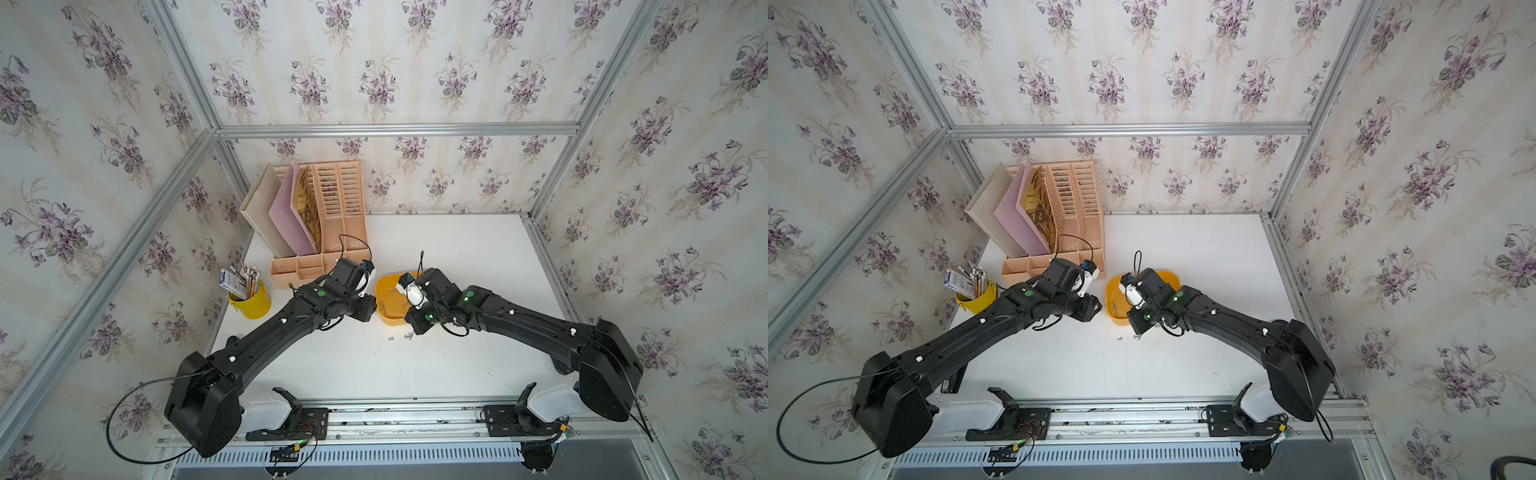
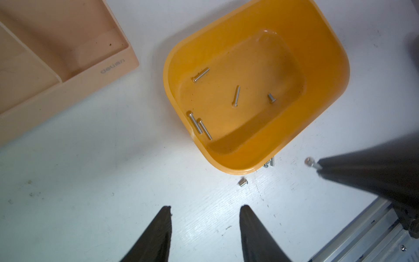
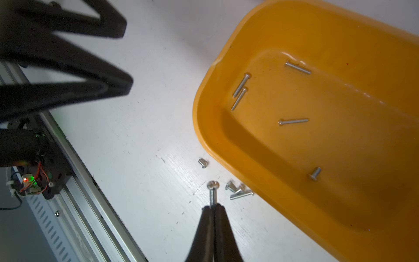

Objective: Put the screws on the desktop into the storage box
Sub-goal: Place the screw in the storage box.

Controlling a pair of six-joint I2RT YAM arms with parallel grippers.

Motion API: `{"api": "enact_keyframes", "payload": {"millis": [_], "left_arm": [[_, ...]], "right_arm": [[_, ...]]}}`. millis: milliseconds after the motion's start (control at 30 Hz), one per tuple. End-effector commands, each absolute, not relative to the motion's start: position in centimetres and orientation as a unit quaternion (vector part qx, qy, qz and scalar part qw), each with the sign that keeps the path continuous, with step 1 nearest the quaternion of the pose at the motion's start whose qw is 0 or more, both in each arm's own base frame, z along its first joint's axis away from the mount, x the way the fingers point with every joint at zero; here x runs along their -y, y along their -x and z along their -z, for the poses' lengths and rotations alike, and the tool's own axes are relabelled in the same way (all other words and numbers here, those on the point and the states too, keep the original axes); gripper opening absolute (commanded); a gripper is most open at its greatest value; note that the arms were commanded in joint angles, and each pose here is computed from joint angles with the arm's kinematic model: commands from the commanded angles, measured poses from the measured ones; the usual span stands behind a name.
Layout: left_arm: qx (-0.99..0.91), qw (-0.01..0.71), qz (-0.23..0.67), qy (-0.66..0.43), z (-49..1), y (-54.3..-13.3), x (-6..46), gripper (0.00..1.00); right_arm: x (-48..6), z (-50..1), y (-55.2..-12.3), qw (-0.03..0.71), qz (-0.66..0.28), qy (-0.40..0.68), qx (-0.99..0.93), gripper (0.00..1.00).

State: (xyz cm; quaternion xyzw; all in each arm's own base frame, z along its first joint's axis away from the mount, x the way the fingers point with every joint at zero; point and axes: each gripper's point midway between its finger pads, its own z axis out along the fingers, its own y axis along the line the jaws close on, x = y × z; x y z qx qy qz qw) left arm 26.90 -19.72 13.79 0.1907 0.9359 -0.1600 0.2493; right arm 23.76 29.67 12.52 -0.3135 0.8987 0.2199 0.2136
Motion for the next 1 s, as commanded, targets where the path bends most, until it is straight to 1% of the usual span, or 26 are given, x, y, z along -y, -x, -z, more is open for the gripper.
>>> {"api": "enact_keyframes", "payload": {"millis": [0,100,267,333,433,500,600,667,733,967], "left_arm": [[-0.930,0.241,0.207,-0.184,-13.6,-25.7,21.1,0.52],[-0.933,0.229,0.198,-0.196,-12.3,-24.6,21.5,0.52],[-0.918,0.241,0.203,-0.241,-11.4,-22.3,23.4,0.51],[-0.910,0.242,0.209,-0.264,-10.9,-21.8,24.0,0.47],[-0.908,0.233,0.212,-0.275,-9.6,-21.8,25.0,0.46],[-0.912,0.227,0.199,-0.276,-8.5,-22.1,25.2,0.46],[-0.917,0.217,0.184,-0.278,-7.0,-22.4,25.3,0.47],[-0.916,0.215,0.173,-0.292,-6.2,-22.3,25.7,0.47],[-0.918,0.208,0.142,-0.307,-5.4,-22.2,25.6,0.47],[-0.921,0.190,0.120,-0.318,-3.8,-22.4,25.8,0.47]], "right_arm": [[-28.6,-12.6,-25.9,0.218,-0.235,0.290,-0.902,0.00],[-27.1,-11.1,-28.5,0.215,-0.219,0.259,-0.916,0.00],[-26.6,-9.1,-30.3,0.207,-0.203,0.248,-0.924,0.00],[-26.7,-8.4,-30.5,0.202,-0.201,0.247,-0.926,0.00],[-26.4,-7.5,-31.0,0.200,-0.197,0.242,-0.929,0.02],[-26.1,-6.6,-31.3,0.193,-0.192,0.238,-0.932,0.08],[-25.8,-5.8,-31.4,0.188,-0.181,0.237,-0.936,0.14],[-25.7,-5.8,-31.5,0.192,-0.178,0.237,-0.936,0.16],[-25.6,-6.0,-31.6,0.196,-0.177,0.236,-0.935,0.16],[-25.5,-7.3,-31.7,0.210,-0.182,0.238,-0.931,0.16]]}}
